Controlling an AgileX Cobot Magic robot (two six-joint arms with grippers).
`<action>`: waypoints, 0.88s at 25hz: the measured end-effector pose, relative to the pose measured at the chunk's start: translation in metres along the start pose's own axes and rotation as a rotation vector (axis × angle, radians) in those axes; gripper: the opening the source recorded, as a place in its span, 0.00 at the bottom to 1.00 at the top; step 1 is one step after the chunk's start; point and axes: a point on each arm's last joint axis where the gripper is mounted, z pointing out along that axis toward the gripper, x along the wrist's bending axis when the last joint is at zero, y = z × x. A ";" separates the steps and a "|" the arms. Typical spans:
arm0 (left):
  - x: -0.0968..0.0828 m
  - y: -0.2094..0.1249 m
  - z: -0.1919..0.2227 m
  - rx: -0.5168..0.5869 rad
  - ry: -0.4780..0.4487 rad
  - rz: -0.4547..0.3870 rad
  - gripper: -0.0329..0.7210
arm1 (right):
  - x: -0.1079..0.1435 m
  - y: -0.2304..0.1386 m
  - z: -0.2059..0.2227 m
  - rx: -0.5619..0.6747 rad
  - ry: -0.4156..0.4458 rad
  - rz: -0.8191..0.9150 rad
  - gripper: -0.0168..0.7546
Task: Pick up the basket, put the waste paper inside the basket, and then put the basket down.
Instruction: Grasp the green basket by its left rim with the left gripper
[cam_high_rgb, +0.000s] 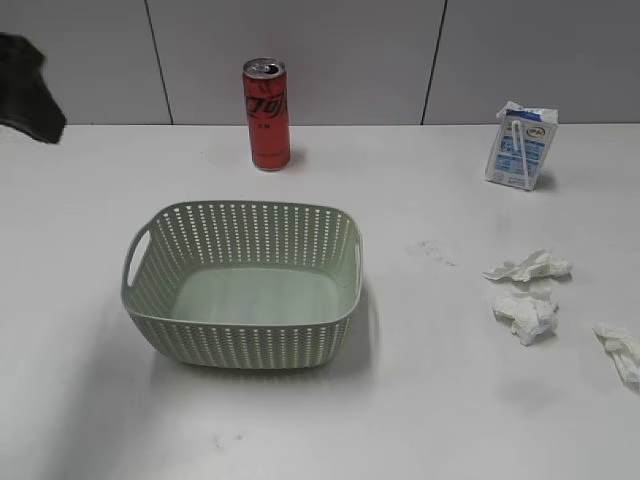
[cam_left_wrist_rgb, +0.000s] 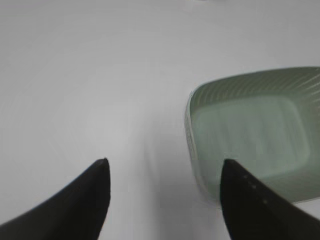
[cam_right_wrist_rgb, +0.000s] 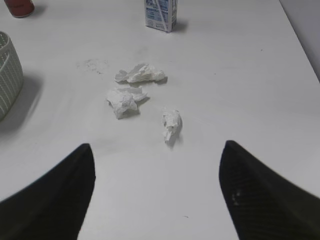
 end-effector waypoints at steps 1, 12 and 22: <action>-0.005 0.003 0.011 0.052 0.023 0.026 0.74 | 0.000 0.000 0.000 0.000 0.000 0.000 0.78; -0.029 0.007 0.148 0.399 0.036 -0.028 0.73 | 0.000 0.000 0.000 0.000 0.000 0.000 0.78; -0.031 -0.008 0.206 0.489 0.010 -0.078 0.65 | 0.000 0.000 0.000 0.000 0.000 0.000 0.78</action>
